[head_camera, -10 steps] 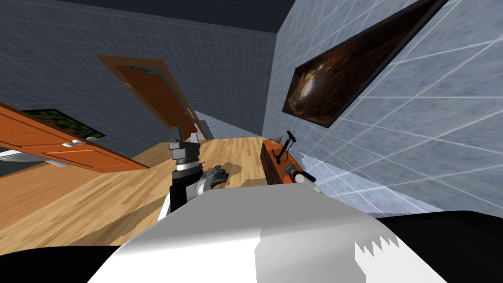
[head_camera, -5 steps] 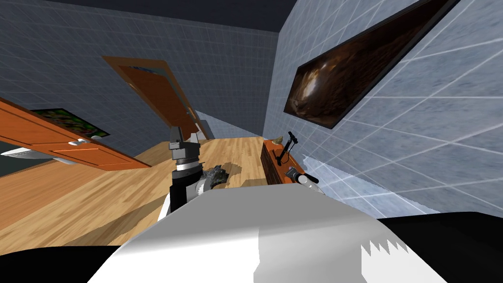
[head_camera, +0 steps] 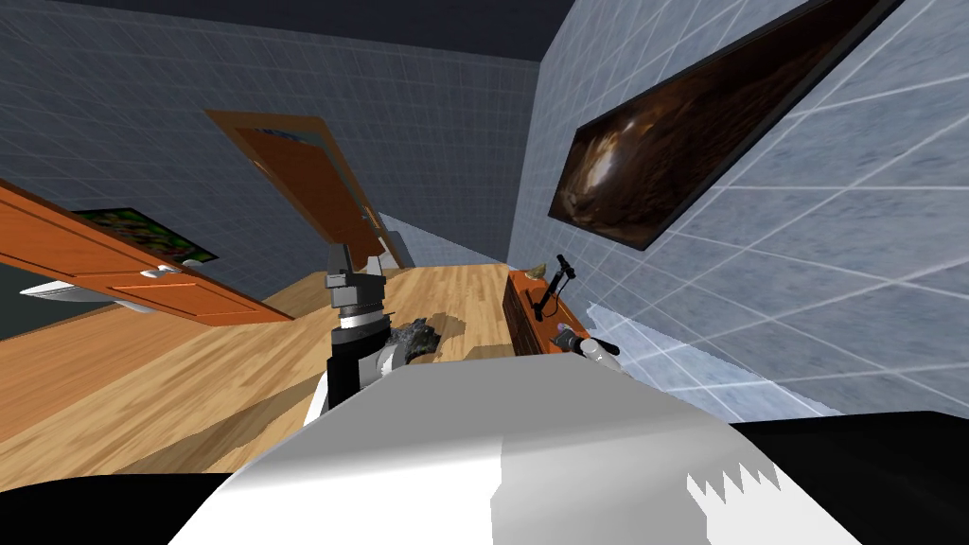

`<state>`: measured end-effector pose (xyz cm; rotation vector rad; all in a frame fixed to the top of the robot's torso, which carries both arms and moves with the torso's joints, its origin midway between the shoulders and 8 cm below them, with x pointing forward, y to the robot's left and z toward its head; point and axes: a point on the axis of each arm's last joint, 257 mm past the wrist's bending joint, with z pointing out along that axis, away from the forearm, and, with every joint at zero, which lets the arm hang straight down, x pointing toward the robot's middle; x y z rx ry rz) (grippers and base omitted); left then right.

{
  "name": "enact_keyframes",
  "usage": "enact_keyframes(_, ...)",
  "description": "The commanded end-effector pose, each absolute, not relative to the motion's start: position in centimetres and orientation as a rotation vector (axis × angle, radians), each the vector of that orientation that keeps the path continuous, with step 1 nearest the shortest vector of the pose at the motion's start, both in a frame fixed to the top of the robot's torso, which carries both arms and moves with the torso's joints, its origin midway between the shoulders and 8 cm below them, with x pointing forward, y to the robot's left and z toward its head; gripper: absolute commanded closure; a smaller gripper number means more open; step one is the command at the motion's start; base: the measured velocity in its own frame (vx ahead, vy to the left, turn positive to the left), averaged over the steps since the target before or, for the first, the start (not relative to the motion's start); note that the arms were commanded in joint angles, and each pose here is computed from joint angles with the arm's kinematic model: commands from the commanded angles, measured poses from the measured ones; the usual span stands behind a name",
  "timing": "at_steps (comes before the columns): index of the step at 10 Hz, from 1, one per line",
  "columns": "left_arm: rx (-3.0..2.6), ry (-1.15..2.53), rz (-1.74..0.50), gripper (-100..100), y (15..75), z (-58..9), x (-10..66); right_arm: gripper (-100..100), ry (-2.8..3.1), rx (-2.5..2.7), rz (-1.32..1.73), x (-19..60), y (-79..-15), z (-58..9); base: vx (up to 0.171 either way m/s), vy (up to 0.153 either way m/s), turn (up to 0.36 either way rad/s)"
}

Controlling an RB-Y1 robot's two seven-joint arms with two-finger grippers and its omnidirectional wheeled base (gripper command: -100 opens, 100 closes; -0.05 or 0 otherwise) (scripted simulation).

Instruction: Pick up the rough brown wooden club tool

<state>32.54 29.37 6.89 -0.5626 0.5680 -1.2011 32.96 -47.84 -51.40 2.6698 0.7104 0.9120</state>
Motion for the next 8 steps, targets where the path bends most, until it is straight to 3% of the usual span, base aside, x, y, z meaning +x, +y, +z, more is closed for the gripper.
enact_keyframes(1, -0.563, 0.568, -1.201, 0, 29.4, 6.9, 32.5, -100, 0.655, 2.755, 0.889, 31.6, -48.0, -52.3, 0.033, -0.028, 0.034)
enact_keyframes(8, -0.563, 0.568, -1.201, 0, 29.4, 6.9, 32.5, -100, 0.413, 3.013, 0.746, 25.4, -49.1, -55.6, 0.022, -0.024, 0.021)
